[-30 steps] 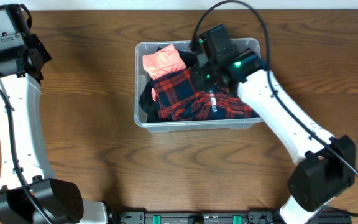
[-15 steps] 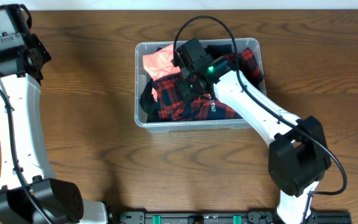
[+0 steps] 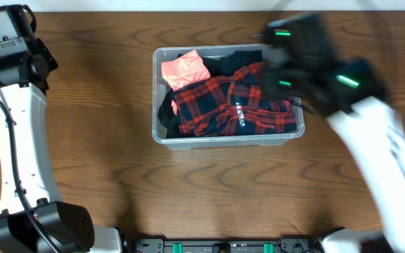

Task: Pack container

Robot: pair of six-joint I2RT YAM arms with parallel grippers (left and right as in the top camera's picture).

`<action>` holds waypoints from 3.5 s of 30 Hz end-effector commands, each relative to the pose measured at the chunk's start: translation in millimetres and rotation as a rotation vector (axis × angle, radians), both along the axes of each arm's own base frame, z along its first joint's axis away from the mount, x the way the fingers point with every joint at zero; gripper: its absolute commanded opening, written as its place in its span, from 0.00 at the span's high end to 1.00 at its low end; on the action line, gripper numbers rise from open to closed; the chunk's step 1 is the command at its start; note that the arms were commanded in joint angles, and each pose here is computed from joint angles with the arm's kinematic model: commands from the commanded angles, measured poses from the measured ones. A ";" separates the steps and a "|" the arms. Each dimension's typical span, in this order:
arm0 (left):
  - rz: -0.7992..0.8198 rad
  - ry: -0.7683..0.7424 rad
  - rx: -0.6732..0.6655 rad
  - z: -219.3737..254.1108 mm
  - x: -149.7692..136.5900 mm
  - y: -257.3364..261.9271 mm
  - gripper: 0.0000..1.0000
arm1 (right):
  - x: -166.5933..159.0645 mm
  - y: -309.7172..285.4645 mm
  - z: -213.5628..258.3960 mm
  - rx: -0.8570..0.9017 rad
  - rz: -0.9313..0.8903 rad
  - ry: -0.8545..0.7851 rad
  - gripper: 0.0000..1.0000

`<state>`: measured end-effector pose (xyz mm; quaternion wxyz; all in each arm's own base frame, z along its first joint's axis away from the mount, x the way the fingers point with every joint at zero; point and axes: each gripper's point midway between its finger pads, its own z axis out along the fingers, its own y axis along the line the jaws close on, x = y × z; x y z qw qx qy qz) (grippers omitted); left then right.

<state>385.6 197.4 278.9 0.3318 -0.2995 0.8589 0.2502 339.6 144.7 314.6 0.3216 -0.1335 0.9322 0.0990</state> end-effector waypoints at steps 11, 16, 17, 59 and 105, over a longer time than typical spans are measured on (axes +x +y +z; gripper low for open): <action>0.009 0.008 0.014 0.5 -1.8 3.0 0.02 | -175.9 -92.7 117.4 0.114 -0.099 -0.384 0.11; 0.009 0.008 0.014 0.6 -1.7 3.1 0.02 | -235.8 -110.6 132.5 0.160 -0.103 -0.529 0.01; 0.010 0.008 0.014 0.5 -1.8 3.0 0.02 | -246.5 -113.6 133.1 0.168 -0.103 -0.550 0.01; 0.009 0.008 0.014 0.5 -1.8 3.0 0.02 | -271.7 -106.4 54.4 0.143 -0.006 -0.456 0.01; 0.009 0.008 0.014 0.6 -1.7 3.1 0.02 | -106.8 -95.4 -76.7 0.133 -0.077 -1.125 0.01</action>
